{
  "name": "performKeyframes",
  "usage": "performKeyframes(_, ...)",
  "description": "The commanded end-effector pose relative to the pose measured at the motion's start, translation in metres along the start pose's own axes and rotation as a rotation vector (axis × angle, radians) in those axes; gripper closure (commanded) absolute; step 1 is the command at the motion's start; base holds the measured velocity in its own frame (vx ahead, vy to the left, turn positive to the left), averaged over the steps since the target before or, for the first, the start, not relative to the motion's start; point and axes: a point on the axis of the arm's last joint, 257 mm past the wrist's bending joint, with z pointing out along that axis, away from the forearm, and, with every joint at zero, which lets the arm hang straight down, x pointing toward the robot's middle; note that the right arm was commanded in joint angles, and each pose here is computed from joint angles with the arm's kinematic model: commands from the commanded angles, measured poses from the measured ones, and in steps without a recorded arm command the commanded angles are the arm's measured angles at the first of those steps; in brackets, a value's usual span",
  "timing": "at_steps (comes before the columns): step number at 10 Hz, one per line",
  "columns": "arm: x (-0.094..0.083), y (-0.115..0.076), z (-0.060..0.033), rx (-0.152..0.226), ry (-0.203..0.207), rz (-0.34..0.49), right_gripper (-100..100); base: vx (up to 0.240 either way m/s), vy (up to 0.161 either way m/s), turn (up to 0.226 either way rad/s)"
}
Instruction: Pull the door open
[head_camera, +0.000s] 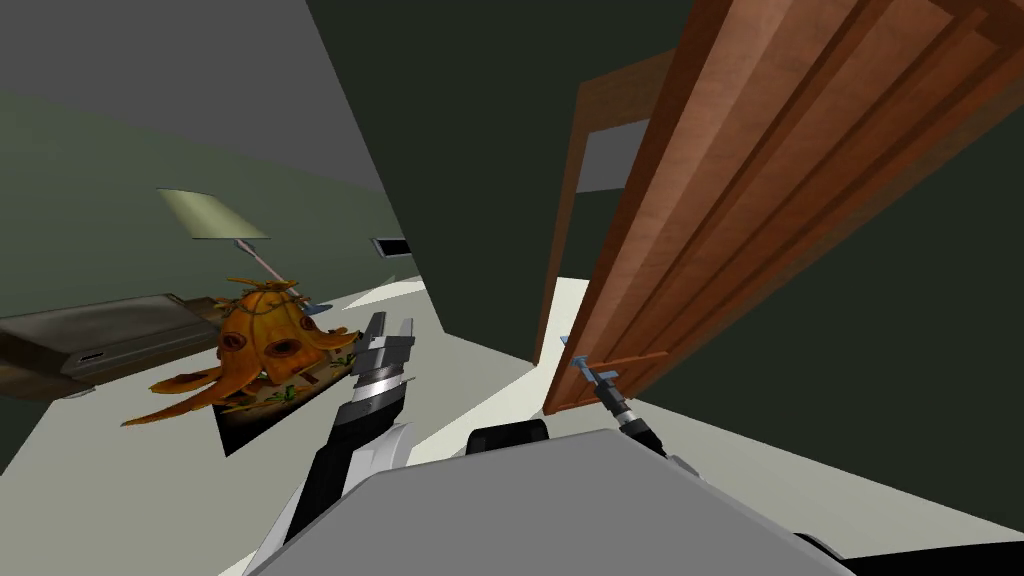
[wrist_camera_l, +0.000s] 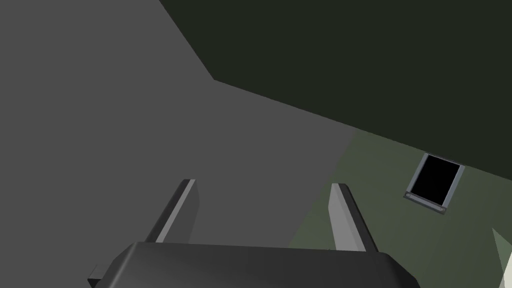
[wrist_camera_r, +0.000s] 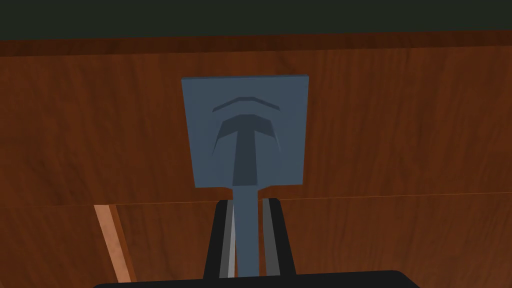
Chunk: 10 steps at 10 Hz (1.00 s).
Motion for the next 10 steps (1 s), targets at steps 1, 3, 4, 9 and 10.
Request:
performKeyframes(1,-0.001,0.000,-0.0077,0.001,0.005,0.000,100,-0.228,-0.108,0.205)
performKeyframes(3,-0.002,0.000,-0.0142,0.000,0.011,-0.001,100,-0.233,-0.096,0.196)
performKeyframes(4,-0.002,0.001,-0.0191,-0.001,0.015,-0.001,100,-0.302,-0.108,0.290)
performKeyframes(9,-0.003,0.000,-0.0287,0.001,0.023,-0.001,100,-0.183,-0.056,0.121)
performKeyframes(10,0.000,-0.001,-0.0197,0.000,0.019,0.000,100,-0.116,-0.049,0.124)
